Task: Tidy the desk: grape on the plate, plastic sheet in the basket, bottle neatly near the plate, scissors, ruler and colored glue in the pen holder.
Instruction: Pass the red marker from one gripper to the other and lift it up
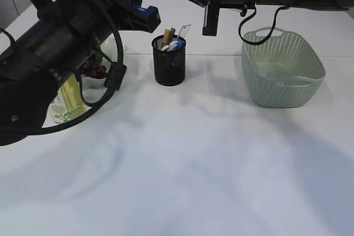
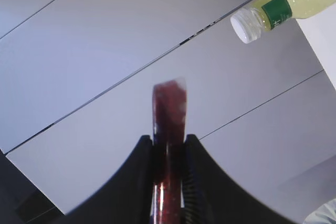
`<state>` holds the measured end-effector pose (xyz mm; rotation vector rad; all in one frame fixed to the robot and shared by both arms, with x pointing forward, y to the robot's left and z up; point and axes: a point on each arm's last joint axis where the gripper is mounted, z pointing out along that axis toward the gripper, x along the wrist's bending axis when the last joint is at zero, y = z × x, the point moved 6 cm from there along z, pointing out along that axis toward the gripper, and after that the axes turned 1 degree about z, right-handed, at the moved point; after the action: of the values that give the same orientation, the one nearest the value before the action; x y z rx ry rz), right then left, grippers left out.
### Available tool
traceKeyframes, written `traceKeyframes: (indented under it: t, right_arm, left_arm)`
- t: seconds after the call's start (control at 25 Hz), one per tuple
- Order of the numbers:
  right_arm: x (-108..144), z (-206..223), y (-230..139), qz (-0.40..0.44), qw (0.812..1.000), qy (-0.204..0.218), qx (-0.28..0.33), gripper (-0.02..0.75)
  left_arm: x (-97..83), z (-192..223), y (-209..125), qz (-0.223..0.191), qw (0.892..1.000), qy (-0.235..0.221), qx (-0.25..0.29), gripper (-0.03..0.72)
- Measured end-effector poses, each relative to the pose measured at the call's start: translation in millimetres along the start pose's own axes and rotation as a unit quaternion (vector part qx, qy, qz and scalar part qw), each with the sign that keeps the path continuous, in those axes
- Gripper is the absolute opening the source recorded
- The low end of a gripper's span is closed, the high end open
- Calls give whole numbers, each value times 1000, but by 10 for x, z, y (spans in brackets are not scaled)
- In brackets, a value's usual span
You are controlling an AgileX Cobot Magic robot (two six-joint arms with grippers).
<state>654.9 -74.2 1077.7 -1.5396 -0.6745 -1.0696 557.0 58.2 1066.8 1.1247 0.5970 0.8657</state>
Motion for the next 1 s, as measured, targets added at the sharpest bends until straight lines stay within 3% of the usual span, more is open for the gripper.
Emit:
traceKeyframes:
  t: [1.0]
  right_arm:
    - [2,0,37,-30,999,0,-12,155]
  left_arm:
    - [-3,0,-34,6,1000,-1,10,127]
